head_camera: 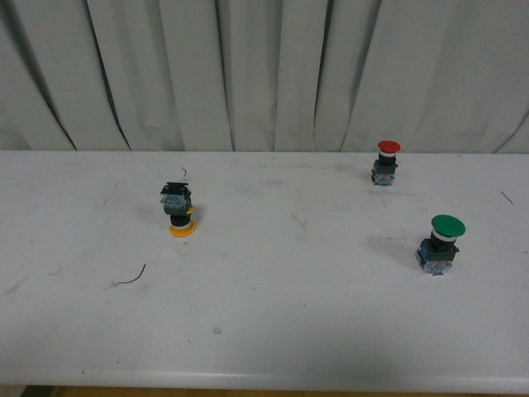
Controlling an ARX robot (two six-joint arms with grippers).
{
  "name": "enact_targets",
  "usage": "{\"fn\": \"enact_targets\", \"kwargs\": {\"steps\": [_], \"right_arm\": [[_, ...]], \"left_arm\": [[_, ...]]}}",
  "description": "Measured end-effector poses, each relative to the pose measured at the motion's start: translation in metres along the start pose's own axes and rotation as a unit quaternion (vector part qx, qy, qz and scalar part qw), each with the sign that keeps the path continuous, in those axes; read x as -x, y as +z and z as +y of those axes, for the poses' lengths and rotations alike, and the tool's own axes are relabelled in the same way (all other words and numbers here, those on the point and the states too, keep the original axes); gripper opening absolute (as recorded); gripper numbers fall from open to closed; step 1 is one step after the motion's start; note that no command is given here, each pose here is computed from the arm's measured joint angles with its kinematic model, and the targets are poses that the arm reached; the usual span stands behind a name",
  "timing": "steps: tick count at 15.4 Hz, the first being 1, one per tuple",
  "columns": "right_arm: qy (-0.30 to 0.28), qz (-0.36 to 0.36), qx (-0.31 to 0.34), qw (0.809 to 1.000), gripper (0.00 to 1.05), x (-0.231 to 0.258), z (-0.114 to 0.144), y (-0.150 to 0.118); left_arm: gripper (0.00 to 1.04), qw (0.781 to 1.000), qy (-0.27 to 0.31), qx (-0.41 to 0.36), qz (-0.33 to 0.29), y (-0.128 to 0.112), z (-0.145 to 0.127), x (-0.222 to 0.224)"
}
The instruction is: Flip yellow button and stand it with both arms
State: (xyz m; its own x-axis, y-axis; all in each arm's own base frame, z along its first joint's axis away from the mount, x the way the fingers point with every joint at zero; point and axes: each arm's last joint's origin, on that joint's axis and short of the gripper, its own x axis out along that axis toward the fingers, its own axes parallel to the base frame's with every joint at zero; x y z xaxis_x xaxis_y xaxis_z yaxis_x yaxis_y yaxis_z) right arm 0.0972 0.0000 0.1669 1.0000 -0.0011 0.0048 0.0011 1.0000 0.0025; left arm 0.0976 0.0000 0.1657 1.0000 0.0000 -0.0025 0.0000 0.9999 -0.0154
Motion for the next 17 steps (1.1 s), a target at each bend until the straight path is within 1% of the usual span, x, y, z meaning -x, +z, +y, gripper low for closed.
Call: {"fn": "enact_targets", "kwargs": {"steps": [17], "right_arm": [[0.000, 0.000, 0.000, 1.000, 0.98, 0.0000, 0.0000, 0.0001]], "left_arm": [[0.98, 1.000, 0.000, 0.000, 0.000, 0.0000, 0.0000, 0.0000]]}}
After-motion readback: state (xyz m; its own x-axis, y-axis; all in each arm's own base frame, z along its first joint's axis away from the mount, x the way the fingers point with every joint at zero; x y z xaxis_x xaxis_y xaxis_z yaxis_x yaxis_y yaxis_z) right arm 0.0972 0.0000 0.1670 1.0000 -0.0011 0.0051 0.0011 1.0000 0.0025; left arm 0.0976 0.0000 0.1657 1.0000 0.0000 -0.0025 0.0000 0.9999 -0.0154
